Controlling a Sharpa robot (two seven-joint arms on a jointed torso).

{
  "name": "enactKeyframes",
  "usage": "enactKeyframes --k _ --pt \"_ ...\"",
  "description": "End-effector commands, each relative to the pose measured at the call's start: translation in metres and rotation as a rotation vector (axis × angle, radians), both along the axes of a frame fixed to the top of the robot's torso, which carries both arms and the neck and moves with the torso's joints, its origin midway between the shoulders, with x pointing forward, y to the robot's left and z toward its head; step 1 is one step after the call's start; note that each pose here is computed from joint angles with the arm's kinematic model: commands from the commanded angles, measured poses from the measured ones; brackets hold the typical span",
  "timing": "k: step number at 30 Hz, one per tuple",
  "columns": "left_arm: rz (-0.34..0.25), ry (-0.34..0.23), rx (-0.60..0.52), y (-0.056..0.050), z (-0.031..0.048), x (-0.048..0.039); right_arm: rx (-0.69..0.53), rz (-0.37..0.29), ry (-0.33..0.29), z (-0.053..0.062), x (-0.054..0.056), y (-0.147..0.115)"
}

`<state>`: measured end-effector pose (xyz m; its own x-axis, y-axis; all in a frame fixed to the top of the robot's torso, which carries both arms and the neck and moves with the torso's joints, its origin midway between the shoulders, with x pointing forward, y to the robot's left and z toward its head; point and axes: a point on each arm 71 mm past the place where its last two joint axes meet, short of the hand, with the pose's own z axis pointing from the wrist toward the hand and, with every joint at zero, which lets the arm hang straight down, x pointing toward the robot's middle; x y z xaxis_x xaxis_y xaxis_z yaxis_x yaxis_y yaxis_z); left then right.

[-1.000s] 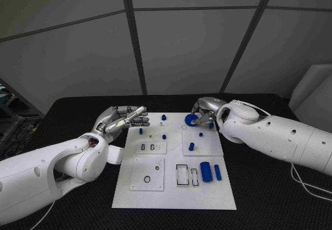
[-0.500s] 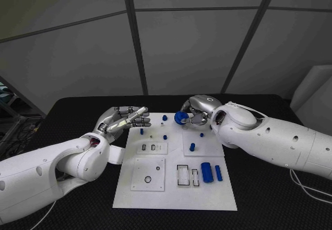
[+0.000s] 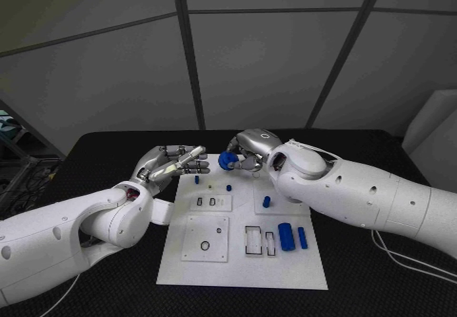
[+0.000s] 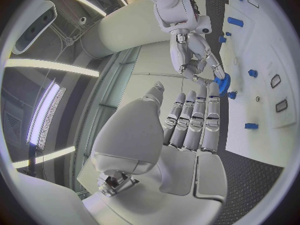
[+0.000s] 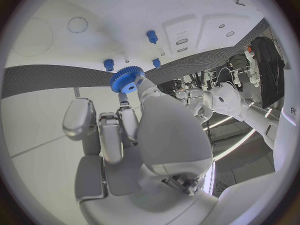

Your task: Assemble the parts on the task board

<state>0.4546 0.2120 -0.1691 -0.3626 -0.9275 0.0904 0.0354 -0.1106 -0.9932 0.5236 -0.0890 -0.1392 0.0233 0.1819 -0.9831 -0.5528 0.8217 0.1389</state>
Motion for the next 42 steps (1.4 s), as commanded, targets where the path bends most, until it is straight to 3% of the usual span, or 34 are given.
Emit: enactKeyframes --k 1,22,42 --pt "-0.019 -0.012 -0.006 -0.003 0.0018 -0.0002 -0.012 0.014 -0.027 0.001 0.002 0.005" --pt "-0.017 -0.016 -0.007 -0.003 0.0023 -0.0002 -0.104 -0.001 0.049 -0.019 0.013 0.021" --pt "-0.016 -0.015 -0.006 -0.003 0.0023 -0.0003 -0.148 -0.007 0.089 -0.026 0.016 0.024"
